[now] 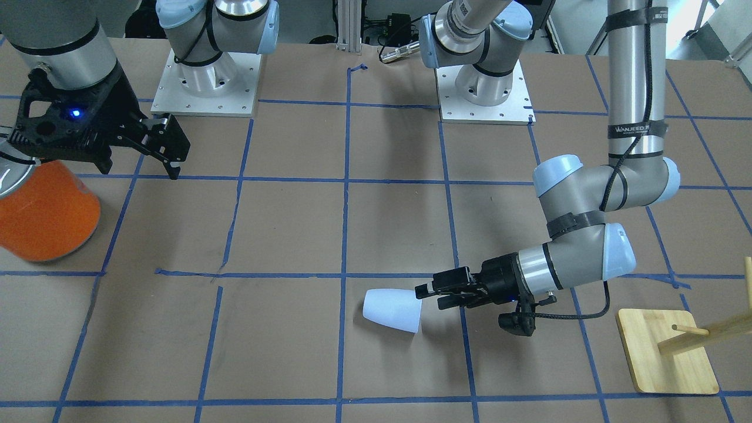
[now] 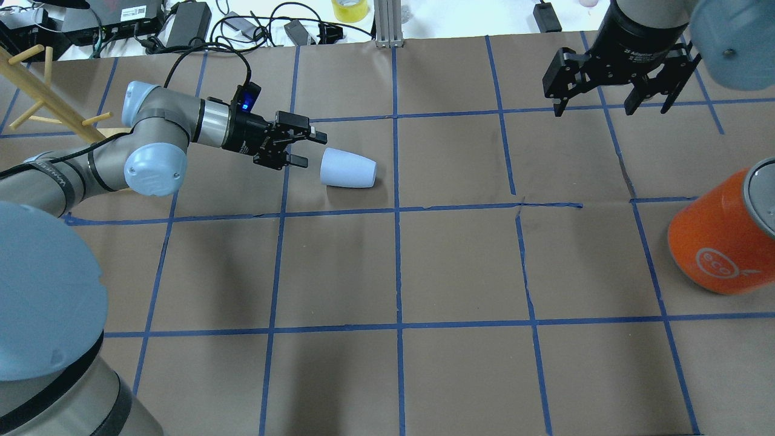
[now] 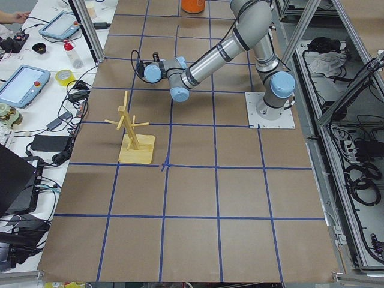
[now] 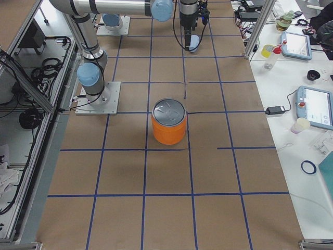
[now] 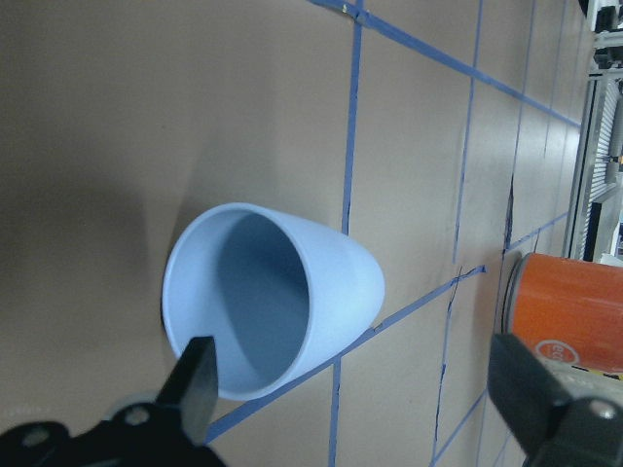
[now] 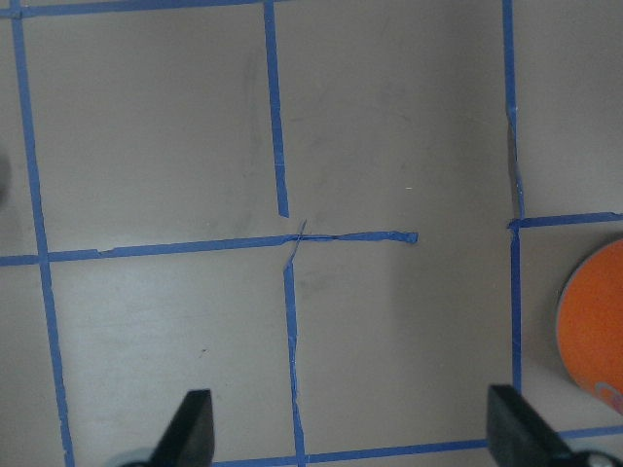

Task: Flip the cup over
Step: 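Reach the left gripper to the lying cup's open end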

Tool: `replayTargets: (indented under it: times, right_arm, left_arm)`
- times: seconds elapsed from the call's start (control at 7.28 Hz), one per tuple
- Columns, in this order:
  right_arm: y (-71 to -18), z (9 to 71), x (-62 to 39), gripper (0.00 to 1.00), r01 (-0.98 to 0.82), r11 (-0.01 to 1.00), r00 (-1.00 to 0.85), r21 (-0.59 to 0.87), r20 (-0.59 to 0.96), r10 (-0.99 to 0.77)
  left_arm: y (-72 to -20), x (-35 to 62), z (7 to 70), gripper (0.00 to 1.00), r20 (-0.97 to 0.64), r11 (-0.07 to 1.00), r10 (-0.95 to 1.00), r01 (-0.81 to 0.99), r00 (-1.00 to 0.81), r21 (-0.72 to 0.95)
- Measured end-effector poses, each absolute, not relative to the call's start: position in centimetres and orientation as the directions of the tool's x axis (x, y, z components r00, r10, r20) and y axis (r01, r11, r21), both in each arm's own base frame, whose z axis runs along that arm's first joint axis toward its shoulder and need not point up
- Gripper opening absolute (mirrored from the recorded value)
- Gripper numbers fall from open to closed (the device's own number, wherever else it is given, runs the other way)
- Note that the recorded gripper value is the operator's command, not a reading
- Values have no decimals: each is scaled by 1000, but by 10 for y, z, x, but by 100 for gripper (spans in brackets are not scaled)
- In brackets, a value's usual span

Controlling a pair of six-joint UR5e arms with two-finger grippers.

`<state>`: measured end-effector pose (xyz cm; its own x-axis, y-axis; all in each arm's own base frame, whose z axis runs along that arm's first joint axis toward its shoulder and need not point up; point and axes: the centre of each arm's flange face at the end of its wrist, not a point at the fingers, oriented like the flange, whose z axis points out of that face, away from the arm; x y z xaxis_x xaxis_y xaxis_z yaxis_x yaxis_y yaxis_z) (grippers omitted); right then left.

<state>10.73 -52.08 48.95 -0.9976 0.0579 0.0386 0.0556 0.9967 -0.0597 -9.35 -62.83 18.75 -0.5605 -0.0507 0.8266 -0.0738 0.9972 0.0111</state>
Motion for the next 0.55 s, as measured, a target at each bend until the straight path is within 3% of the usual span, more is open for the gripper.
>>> replayTargets:
  times: [0.27, 0.55]
  right_arm:
    - [-520, 487, 110, 100, 52, 997, -998, -56, 34, 54]
    - [-522, 486, 109, 100, 51, 997, -998, -63, 41, 53]
  left_arm:
    - [-628, -103, 173, 94, 843, 997, -64, -68, -534, 33]
    - [-629, -120, 168, 94, 853, 997, -68, -53, -517, 47]
